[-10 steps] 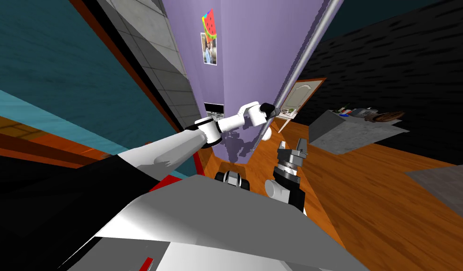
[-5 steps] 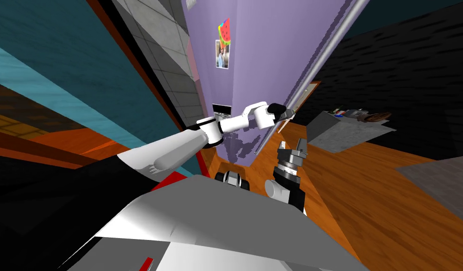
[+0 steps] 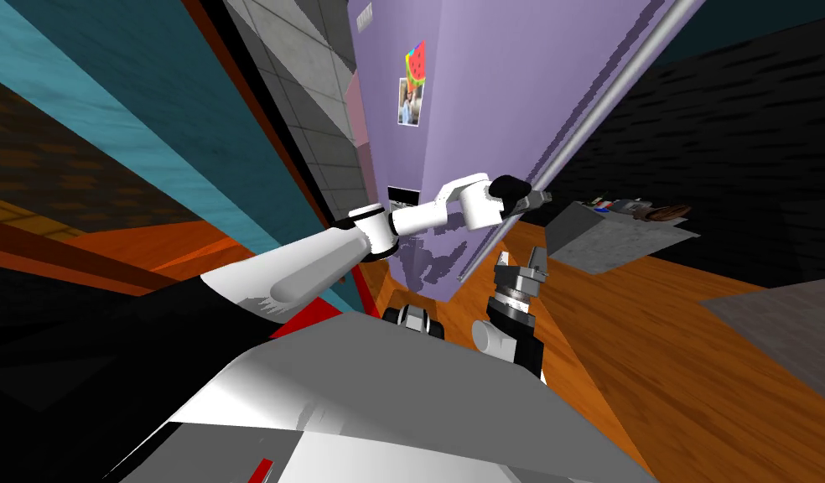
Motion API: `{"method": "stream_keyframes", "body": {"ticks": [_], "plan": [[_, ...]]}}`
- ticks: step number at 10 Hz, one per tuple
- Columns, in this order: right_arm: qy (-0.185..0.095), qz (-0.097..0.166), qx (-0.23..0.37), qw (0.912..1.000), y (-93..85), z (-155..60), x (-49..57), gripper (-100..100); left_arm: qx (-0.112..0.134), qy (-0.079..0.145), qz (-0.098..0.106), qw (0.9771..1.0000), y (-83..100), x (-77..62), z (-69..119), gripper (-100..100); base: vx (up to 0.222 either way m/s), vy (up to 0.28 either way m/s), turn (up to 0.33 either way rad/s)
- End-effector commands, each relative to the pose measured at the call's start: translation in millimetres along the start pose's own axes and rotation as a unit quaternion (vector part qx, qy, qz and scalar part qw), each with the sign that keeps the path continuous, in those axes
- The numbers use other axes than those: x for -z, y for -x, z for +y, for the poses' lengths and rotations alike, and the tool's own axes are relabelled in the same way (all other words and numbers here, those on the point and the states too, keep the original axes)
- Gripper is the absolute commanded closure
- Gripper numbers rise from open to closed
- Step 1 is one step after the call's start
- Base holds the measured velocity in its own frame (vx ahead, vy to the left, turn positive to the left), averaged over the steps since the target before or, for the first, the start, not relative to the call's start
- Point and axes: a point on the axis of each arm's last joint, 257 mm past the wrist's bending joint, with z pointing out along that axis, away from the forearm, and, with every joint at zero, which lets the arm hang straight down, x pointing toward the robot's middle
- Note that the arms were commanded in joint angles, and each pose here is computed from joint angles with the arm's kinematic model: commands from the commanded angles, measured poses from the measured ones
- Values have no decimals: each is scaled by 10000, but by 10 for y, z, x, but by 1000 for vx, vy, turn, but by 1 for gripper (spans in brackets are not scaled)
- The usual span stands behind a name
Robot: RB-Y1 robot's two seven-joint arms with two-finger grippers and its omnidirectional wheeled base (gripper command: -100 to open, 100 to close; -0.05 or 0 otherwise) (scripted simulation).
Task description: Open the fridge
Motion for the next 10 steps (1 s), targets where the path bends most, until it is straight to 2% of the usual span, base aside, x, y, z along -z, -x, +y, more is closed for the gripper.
{"method": "stream_keyframes", "body": {"ticks": [1,3,4,5,10], "plan": [[0,0,0,10000,0,0,0,0,10,-22,15,10000,73,53,-215,-100,49,-15,20],[0,0,0,10000,0,0,0,0,9,-47,32,10000,123,115,-391,-100,37,3,30],[0,0,0,10000,0,0,0,0,18,-32,46,10000,80,69,-336,-100,12,5,2],[0,0,0,10000,0,0,0,0,19,-32,45,10000,85,69,-343,0,0,0,0],[0,0,0,10000,0,0,0,0,19,-31,45,10000,85,69,-342,0,0,0,0]]}}
